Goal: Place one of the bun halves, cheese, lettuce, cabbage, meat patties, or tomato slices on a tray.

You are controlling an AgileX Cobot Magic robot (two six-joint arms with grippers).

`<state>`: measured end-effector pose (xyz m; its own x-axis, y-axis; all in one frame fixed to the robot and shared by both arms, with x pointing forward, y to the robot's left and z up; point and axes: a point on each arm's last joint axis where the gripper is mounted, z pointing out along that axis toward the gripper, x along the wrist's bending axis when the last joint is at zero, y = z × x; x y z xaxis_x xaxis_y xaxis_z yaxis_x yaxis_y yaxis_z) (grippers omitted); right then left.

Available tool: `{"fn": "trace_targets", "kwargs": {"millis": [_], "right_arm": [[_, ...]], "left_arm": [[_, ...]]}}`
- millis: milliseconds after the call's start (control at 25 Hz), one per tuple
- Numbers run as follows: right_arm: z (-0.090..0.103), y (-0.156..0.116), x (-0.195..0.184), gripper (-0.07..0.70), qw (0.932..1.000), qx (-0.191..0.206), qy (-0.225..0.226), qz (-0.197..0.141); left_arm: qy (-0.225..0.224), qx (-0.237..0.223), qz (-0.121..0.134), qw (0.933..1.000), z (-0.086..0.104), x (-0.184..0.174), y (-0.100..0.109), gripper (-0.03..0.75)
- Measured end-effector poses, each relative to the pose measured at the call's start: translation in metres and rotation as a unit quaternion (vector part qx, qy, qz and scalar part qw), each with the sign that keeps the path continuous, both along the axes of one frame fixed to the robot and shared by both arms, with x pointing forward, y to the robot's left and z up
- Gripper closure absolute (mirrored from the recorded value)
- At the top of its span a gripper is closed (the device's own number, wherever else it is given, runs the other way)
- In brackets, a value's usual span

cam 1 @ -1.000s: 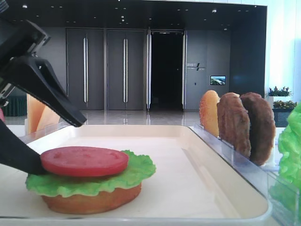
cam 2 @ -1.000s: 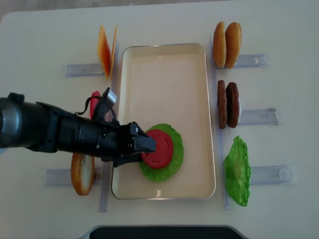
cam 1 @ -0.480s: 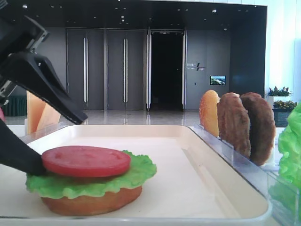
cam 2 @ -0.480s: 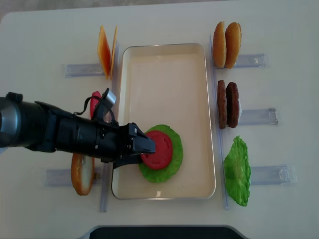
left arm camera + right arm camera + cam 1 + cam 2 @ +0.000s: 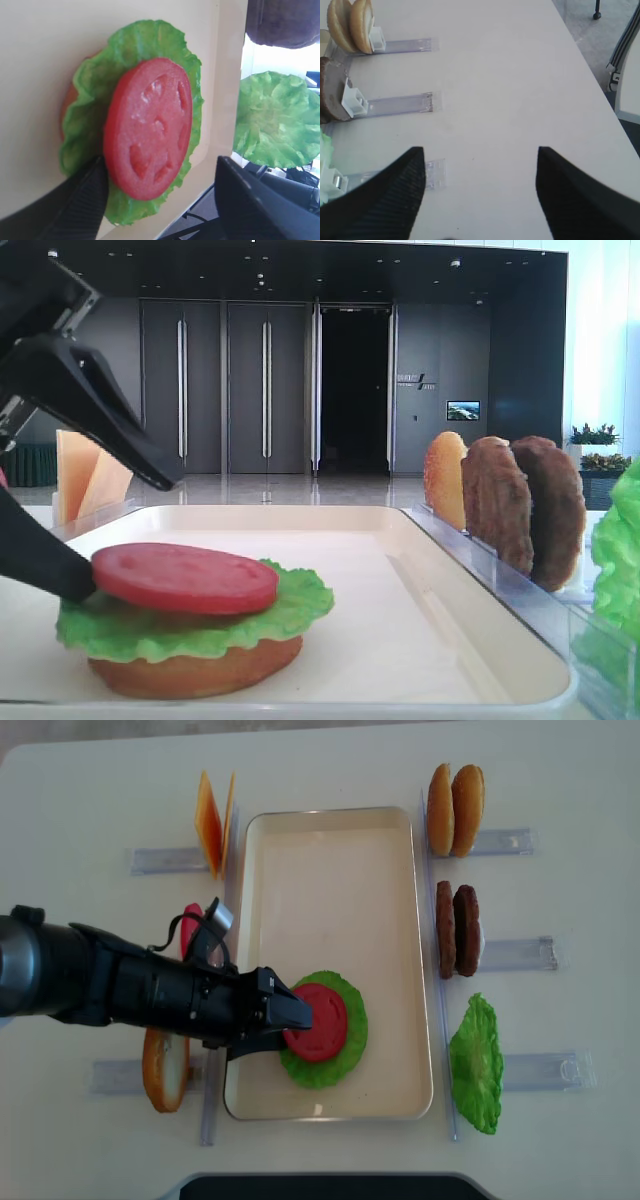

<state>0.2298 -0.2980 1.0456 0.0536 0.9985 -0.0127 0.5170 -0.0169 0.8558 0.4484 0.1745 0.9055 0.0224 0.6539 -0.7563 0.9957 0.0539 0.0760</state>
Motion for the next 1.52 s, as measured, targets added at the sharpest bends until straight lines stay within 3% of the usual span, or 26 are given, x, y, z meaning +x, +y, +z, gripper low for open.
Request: {"fn": "trace_targets", "kwargs": {"millis": [520, 720, 880, 1160, 1320, 1520], "right_arm": [[0.0, 0.0, 0.0, 0.151, 1.0, 0.0, 0.0, 0.0], [0.0, 0.0, 0.0, 0.151, 1.0, 0.0, 0.0, 0.0], [0.0, 0.0, 0.0, 0.151, 1.0, 0.0, 0.0, 0.0], [0.0, 0.0, 0.0, 0.151, 1.0, 0.0, 0.0, 0.0], [0.0, 0.0, 0.0, 0.151, 1.0, 0.0, 0.0, 0.0], [0.0, 0.0, 0.0, 0.151, 1.0, 0.0, 0.0, 0.0]], "left_arm": [[0.014, 0.06, -0.009, 0.9981, 0.021, -0.008, 0.009, 0.209], [-0.007, 0.084, -0.009, 0.9964, 0.045, -0.003, 0.012, 0.209], [-0.052, 0.101, -0.013, 0.9935, 0.079, 0.009, 0.013, 0.209], [-0.128, 0.159, -0.017, 0.9789, 0.139, 0.04, 0.015, 0.209], [-0.171, 0.208, 0.004, 0.9631, 0.169, 0.055, 0.022, 0.209], [-0.181, 0.25, 0.004, 0.9512, 0.184, 0.067, 0.026, 0.209]]}}
